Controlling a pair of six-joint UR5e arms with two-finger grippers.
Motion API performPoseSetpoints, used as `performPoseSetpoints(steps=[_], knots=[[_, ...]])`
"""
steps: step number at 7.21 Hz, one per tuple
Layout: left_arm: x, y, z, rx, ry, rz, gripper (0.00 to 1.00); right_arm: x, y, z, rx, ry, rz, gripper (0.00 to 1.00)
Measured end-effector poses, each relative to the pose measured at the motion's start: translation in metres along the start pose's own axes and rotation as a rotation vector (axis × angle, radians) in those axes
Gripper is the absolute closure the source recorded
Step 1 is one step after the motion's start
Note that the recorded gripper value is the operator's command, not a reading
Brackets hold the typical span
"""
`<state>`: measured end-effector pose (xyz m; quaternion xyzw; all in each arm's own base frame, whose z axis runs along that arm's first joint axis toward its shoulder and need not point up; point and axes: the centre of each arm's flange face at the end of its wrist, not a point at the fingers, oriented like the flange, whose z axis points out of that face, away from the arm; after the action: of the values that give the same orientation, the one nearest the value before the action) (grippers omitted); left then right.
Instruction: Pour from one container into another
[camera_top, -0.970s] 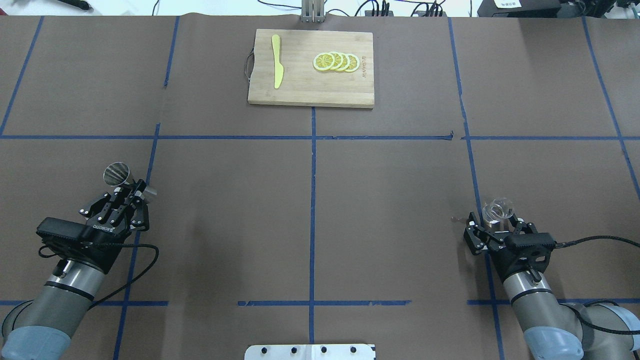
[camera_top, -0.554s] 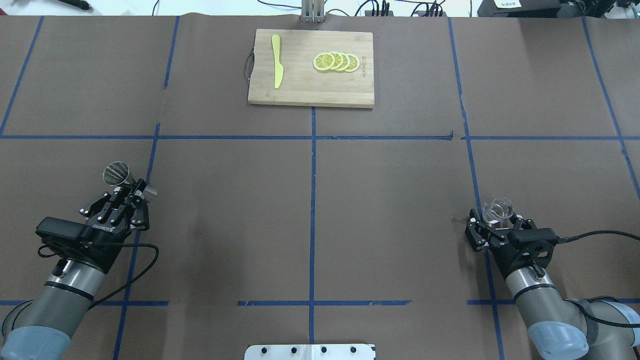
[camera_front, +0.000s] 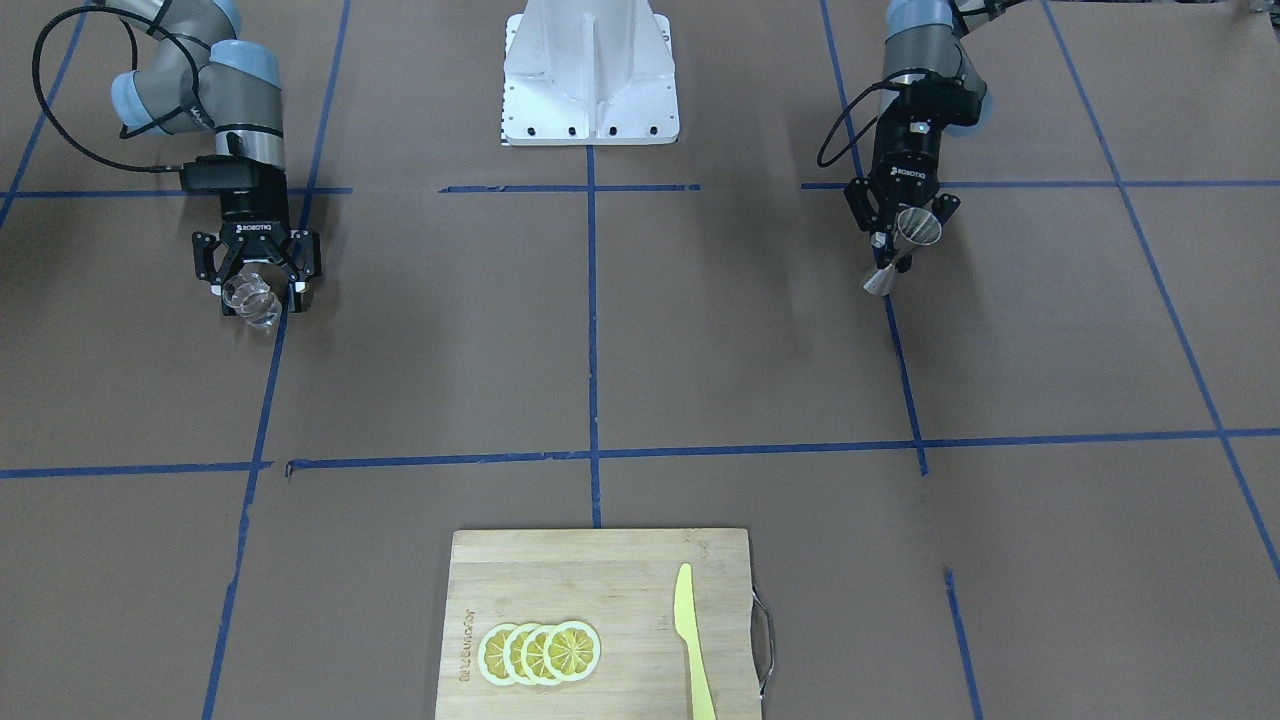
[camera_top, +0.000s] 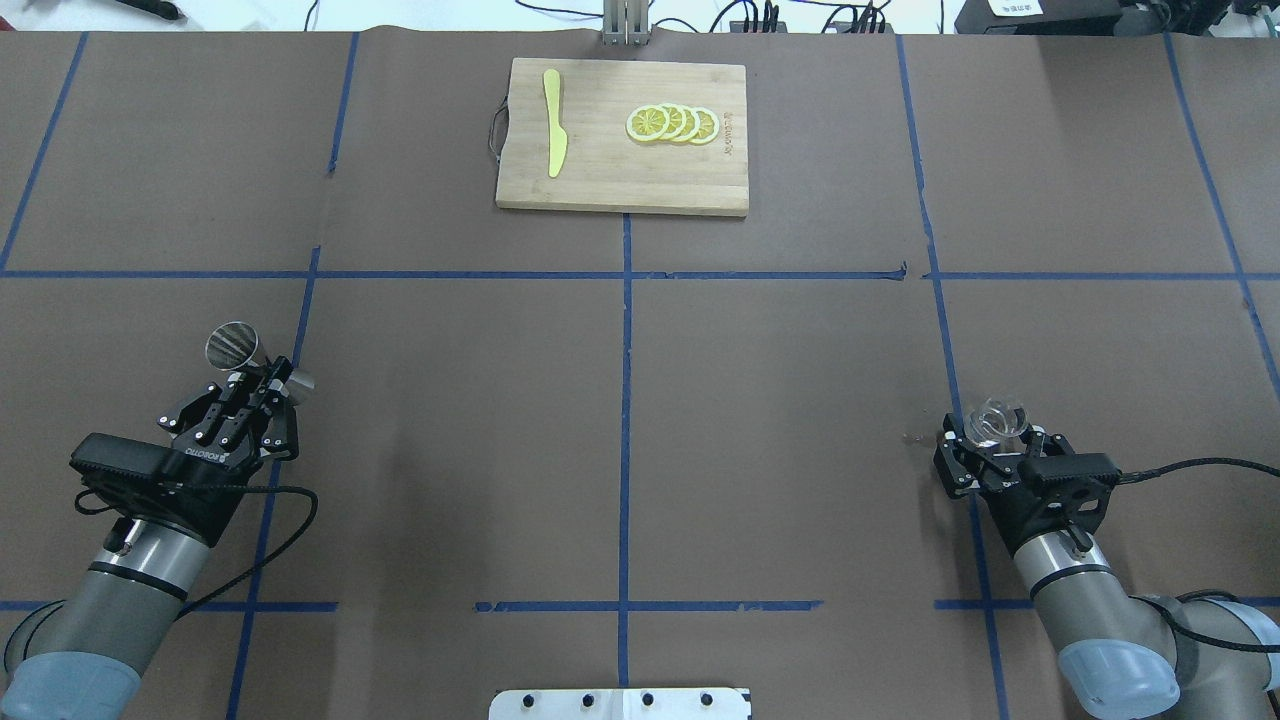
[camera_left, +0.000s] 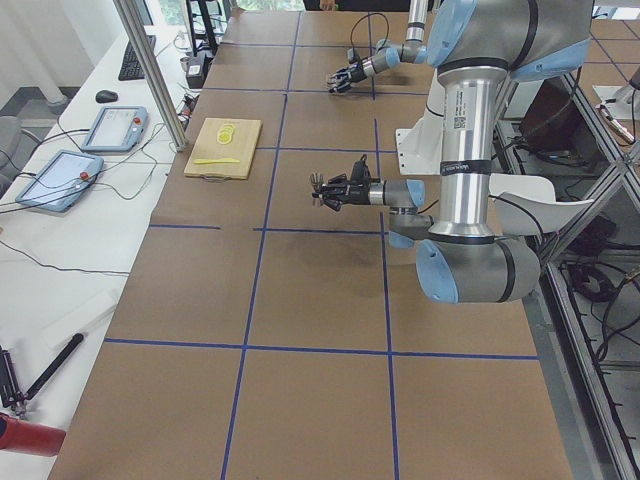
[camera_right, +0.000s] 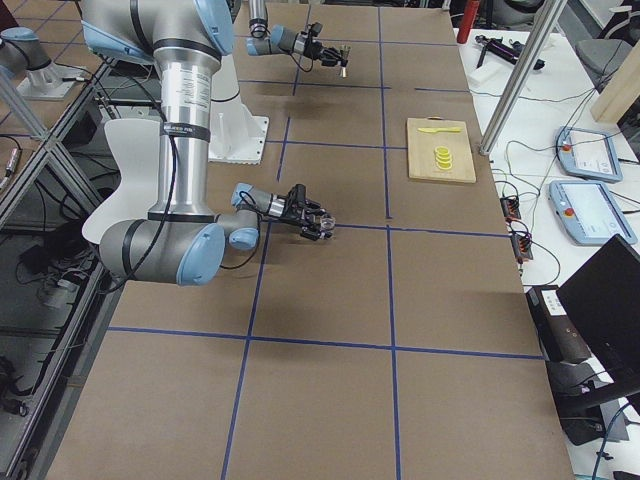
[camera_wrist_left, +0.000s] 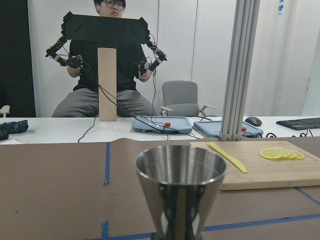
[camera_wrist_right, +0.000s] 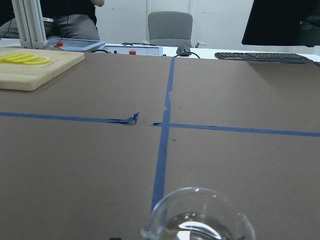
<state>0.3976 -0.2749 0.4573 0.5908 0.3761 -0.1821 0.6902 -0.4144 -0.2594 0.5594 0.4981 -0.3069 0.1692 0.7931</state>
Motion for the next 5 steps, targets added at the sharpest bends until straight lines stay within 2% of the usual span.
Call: performPoseSetpoints(steps=[3, 4, 5], knots=[[0.0001, -0.0001, 0.0000, 0.000, 0.000, 0.000, 1.00, -0.0001, 0.0000, 0.0009, 0.001, 0.001, 0.000, 0.66], [0.0002, 0.0002, -0.0002, -0.001, 0.000, 0.000, 1.00, 0.0004, -0.0002, 0.0011, 0.001, 0.002, 0.000, 0.76], [0.0002, 0.0004, -0.0003, -0.001, 0.001, 0.000, 1.00, 0.0011, -0.0011, 0.0018, 0.003, 0.004, 0.000, 0.80]])
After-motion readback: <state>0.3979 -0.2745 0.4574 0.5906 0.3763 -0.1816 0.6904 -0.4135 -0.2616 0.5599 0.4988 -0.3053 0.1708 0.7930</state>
